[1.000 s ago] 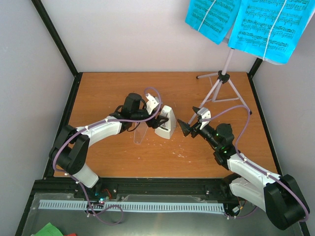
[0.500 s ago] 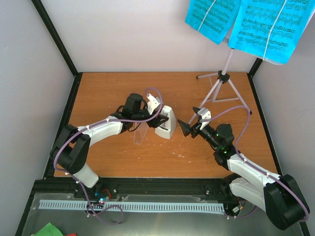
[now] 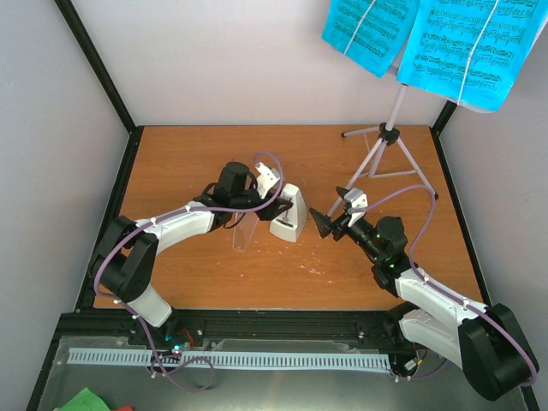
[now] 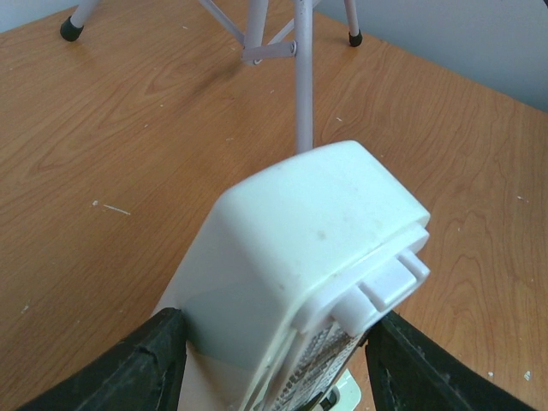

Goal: Pack up the instrument practice props

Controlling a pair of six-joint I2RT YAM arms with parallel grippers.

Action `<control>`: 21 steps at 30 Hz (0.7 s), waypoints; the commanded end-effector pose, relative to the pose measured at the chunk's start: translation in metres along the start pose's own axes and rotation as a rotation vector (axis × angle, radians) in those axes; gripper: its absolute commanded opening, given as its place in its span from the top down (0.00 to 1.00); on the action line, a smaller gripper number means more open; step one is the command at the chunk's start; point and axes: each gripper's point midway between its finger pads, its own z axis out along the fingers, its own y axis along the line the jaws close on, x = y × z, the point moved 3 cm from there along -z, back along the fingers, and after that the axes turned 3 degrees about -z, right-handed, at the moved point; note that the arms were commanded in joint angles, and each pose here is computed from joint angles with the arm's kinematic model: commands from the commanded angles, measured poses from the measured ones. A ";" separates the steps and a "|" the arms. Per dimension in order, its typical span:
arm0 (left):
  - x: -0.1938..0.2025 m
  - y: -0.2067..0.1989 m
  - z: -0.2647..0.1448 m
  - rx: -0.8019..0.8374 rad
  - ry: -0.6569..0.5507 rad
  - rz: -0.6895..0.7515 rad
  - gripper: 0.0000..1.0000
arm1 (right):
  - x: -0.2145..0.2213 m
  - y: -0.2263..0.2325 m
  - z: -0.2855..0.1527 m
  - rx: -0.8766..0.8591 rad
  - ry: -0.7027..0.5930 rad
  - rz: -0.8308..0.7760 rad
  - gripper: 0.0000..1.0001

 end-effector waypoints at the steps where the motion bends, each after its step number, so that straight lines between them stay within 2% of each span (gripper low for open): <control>1: -0.018 -0.004 0.002 0.013 -0.031 0.038 0.43 | -0.004 -0.003 -0.002 0.018 -0.024 -0.003 0.01; 21: -0.010 -0.013 0.000 0.038 -0.011 0.033 0.54 | -0.006 -0.003 -0.004 0.022 -0.037 0.006 0.01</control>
